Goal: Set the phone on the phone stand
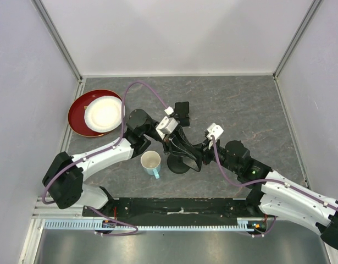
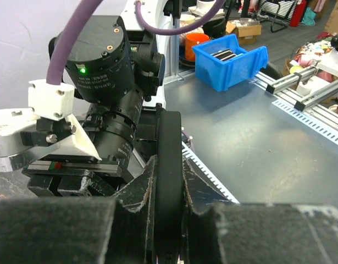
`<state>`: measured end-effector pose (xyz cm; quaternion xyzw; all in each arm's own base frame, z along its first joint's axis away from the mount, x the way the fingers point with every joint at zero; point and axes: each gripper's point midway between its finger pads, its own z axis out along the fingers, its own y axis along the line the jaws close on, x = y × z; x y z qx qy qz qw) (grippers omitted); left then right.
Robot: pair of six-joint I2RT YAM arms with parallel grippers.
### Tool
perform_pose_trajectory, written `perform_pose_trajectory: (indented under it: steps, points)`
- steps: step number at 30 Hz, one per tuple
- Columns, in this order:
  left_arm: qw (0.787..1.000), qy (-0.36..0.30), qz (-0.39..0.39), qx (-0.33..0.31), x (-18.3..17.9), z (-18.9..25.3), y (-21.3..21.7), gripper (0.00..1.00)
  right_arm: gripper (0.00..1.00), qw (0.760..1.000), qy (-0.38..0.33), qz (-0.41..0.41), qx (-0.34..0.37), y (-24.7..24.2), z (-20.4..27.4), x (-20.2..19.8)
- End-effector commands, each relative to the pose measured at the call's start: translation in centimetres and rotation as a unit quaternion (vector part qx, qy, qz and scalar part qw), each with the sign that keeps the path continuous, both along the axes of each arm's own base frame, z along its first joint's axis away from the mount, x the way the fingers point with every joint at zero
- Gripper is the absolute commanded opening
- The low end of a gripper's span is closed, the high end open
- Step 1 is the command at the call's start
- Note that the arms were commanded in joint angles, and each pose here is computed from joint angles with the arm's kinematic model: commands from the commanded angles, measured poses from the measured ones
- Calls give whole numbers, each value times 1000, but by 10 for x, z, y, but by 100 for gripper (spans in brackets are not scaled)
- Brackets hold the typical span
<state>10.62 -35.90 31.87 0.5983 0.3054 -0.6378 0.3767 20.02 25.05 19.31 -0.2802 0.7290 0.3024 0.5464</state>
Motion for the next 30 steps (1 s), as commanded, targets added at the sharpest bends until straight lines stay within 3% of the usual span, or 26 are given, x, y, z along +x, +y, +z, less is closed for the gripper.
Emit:
perform_pose_trajectory:
  steps: [1, 6, 10, 11, 13, 23, 27, 28, 30]
  points:
    - [997, -58, -4, -48, 3, 20, 1, 2, 0, 998, 26, 62, 21, 14, 5, -19]
    - [999, -41, 5, -29, 23, 3, 1, 2, 0, 997, 34, 63, 23, 12, 3, -17]
    - [999, -24, 12, -33, 39, -1, 2, 2, 0, 997, 38, 62, 20, 12, 2, -15]
    - [997, -46, 12, -56, 40, 3, 4, 2, 0, 997, 38, 62, 19, 12, 2, -15]
    - [999, -15, 17, -46, 48, -4, 4, 2, 0, 997, 39, 59, 19, 11, 1, -14]
    - [998, 1, 35, -48, 51, -21, 8, 2, 0, 999, 38, 26, 13, 4, -2, -5]
    - [993, -5, 81, -81, 56, -11, 10, 2, 0, 999, 39, 1, 13, -2, -5, 0]
    - [994, 17, 95, -59, 61, -19, 7, 2, 0, 999, 38, -5, 15, -4, -4, 1]
    - [986, -7, 145, -80, 69, -14, 8, 2, 0, 999, 38, -23, 27, -8, -2, 4]
